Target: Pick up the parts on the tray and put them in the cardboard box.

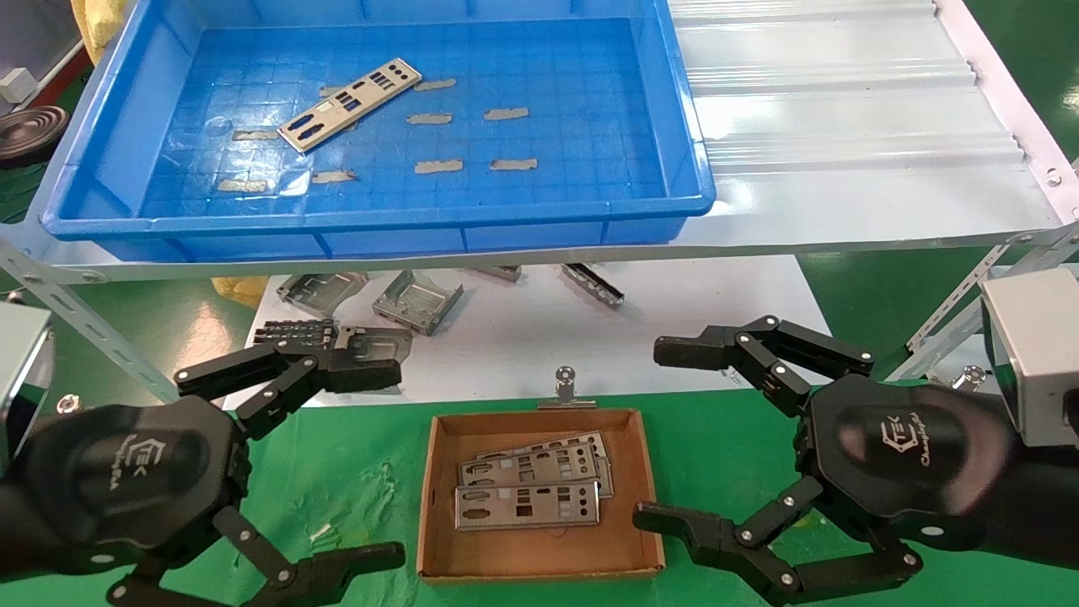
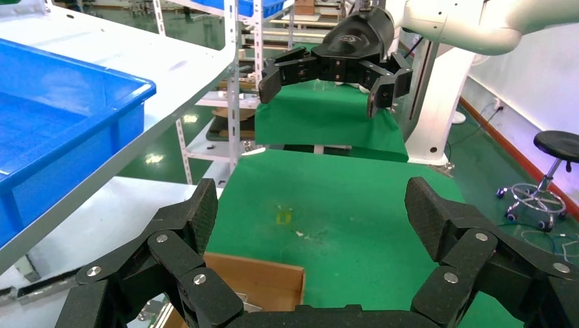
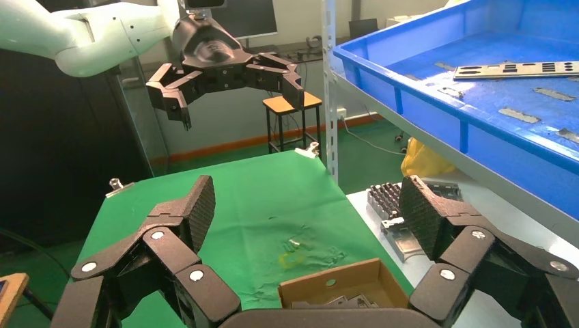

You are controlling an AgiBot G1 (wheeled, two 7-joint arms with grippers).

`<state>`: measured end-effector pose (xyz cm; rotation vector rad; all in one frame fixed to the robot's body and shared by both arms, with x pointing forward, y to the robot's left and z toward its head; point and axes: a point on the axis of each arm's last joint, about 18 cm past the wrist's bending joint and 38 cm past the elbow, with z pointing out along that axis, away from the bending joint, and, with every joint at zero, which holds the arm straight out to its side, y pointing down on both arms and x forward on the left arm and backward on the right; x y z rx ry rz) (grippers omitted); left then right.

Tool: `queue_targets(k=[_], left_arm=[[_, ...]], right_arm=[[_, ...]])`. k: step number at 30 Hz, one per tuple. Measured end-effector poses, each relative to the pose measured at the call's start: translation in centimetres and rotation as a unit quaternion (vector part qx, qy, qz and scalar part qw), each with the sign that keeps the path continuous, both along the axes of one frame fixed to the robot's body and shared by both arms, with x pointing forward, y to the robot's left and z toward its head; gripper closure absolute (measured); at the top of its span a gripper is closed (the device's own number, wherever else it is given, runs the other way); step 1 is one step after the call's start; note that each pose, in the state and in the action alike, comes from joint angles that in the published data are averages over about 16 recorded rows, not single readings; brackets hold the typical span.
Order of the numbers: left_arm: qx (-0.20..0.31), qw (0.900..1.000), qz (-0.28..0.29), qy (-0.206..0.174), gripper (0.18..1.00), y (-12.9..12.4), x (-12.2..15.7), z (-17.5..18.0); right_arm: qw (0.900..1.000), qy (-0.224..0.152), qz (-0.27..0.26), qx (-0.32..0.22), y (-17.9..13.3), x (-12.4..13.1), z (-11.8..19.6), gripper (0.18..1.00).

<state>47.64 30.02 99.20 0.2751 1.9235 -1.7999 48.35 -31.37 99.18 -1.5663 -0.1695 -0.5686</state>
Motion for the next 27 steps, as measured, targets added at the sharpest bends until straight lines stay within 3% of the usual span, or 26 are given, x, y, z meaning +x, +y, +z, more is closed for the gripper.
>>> queue_targets(k=[27], left_arm=[[0.0,1.0,0.0,0.0,0.184,0.0,0.0,0.0]], right_arm=[[1.0,0.0,0.0,0.0,0.0,0.0,0.0,0.179]])
